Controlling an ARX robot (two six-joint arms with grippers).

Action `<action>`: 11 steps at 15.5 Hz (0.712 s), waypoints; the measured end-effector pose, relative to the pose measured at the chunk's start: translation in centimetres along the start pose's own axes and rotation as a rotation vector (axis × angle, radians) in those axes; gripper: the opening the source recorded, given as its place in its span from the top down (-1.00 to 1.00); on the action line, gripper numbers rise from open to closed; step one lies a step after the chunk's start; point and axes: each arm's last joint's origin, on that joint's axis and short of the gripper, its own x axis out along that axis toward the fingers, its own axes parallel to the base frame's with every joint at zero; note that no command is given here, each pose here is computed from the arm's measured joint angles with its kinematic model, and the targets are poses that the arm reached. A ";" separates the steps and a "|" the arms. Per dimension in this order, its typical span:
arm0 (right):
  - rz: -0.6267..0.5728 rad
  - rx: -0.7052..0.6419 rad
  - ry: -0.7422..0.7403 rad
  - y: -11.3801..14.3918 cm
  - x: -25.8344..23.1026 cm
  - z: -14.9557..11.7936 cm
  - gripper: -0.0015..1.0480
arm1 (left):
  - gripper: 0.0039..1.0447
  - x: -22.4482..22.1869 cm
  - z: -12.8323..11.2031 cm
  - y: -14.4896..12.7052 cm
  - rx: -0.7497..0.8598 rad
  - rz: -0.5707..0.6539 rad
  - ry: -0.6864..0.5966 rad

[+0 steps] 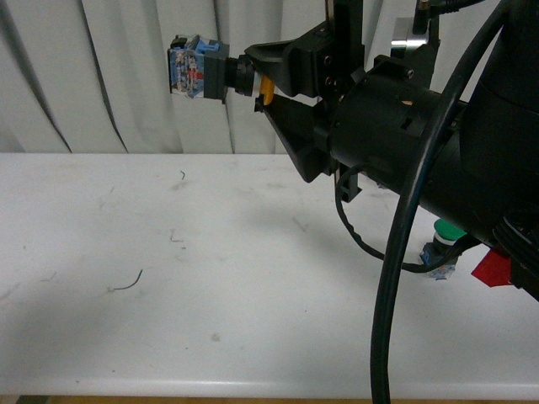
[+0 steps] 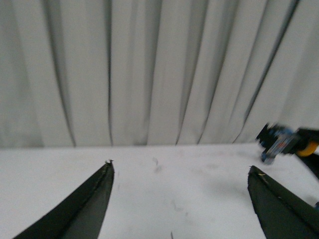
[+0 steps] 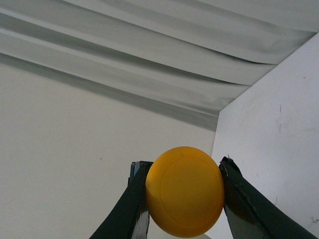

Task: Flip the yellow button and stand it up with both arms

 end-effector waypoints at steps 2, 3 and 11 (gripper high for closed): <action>-0.003 0.000 -0.004 -0.1 -0.1 0.2 0.30 | -0.06 -0.5 -2.6 -0.4 0.016 0.108 0.069; -0.002 -0.001 -0.005 0.0 -0.1 0.2 0.30 | 0.12 -0.7 -2.9 -0.7 0.026 0.114 0.063; 0.004 -0.011 -0.024 0.2 -0.3 0.9 0.30 | 0.97 -2.1 -5.8 -2.7 0.040 0.111 0.051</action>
